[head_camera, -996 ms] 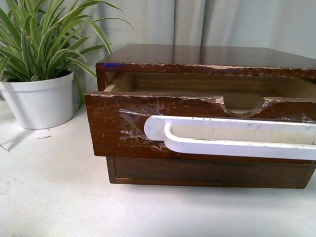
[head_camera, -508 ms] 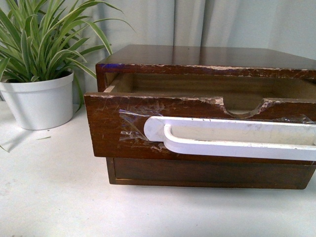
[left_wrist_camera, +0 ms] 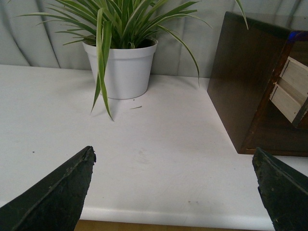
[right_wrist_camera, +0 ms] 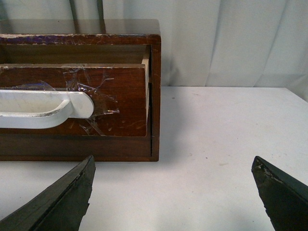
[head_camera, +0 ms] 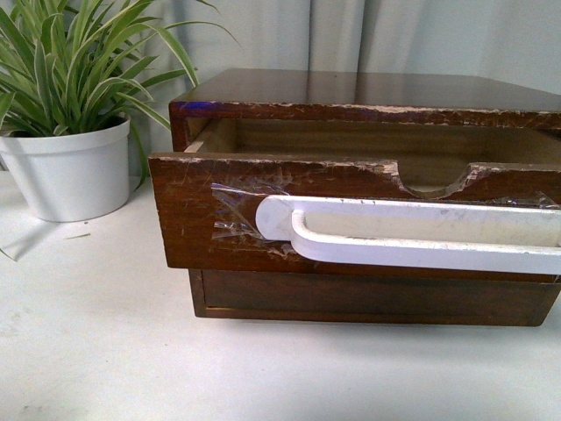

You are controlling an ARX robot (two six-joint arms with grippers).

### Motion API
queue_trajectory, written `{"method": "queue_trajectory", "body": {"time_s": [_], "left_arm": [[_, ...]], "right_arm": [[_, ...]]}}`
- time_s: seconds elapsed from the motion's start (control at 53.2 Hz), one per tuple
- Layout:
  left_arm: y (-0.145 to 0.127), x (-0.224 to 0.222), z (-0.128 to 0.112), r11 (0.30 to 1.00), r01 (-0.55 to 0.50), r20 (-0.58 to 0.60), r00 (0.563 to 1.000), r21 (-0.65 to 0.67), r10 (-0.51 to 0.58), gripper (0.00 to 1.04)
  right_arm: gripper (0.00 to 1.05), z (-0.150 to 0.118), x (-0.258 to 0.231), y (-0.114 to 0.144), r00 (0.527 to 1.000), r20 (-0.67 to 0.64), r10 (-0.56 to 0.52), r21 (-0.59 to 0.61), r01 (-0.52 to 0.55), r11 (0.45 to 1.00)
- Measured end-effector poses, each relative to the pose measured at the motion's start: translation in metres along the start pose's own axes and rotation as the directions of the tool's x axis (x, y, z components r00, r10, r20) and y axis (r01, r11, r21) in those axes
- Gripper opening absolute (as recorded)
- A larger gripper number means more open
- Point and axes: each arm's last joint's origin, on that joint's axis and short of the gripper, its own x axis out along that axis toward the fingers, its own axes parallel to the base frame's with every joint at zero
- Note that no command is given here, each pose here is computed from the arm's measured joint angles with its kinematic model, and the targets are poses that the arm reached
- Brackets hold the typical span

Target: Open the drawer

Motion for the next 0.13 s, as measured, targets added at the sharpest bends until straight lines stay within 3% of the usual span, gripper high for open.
{"method": "queue_trajectory", "body": {"time_s": [0.132], "left_arm": [[0.0,0.0,0.0,1.0,0.0,0.0,1.0,0.0,0.0,0.99]], "right_arm": [[0.96,0.0,0.0,0.0,1.0,0.0,0.0,0.0,0.0,1.0]]}}
